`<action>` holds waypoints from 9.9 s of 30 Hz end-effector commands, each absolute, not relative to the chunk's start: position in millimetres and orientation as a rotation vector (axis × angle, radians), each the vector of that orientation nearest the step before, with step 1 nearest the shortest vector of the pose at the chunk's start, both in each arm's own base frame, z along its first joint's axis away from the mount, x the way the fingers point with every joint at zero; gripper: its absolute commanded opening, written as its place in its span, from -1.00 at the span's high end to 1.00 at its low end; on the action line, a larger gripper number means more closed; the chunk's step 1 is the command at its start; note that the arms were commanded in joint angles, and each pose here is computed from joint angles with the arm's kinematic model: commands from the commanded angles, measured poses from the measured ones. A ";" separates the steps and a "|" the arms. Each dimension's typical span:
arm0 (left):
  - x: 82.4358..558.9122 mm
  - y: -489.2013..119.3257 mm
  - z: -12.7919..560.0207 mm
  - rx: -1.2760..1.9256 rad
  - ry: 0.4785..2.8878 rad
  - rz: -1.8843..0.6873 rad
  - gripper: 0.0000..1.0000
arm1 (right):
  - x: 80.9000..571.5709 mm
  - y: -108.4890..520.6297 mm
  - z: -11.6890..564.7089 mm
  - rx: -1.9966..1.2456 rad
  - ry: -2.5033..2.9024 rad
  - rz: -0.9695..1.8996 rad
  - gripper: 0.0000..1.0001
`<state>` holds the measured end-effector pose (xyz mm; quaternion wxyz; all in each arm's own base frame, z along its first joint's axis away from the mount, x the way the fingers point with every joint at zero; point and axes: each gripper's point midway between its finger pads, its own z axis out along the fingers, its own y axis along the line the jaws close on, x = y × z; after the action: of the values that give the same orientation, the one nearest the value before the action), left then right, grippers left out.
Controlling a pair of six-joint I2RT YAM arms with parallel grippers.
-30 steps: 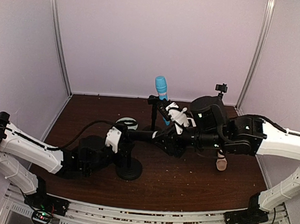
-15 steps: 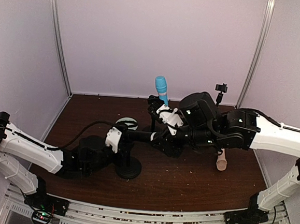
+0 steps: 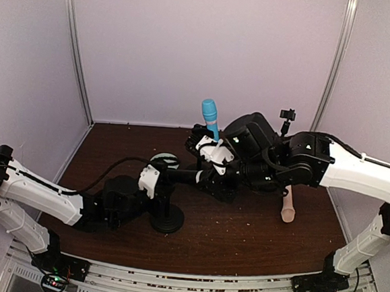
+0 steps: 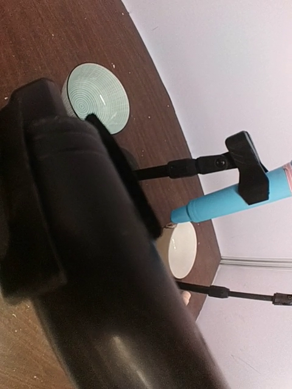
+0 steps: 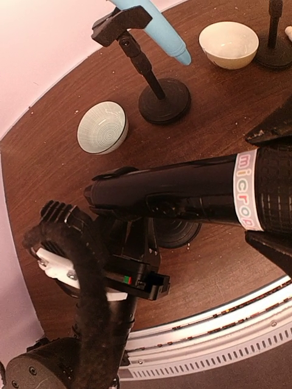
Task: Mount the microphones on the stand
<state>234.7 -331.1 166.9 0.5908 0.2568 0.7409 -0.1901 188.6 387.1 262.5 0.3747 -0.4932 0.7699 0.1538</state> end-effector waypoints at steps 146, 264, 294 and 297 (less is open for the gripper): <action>223.2 -228.6 168.3 0.427 1.742 -0.574 -0.06 | 396.6 142.6 301.8 0.058 1.747 0.088 -0.19; 180.3 -451.4 169.0 0.935 1.483 -0.861 0.38 | 213.9 318.0 381.3 -0.422 1.526 1.125 0.98; 188.1 -445.0 214.9 0.715 1.646 -0.992 1.00 | 195.3 297.7 241.4 -0.410 1.788 1.043 -0.29; 187.6 -446.0 222.2 0.701 1.645 -1.009 1.00 | 194.2 307.2 238.9 -0.440 1.776 1.044 -0.21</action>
<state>182.4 -437.3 153.6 0.4714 0.3421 0.7259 -0.3658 192.0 296.5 217.2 0.4685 -0.1955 0.7617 0.4026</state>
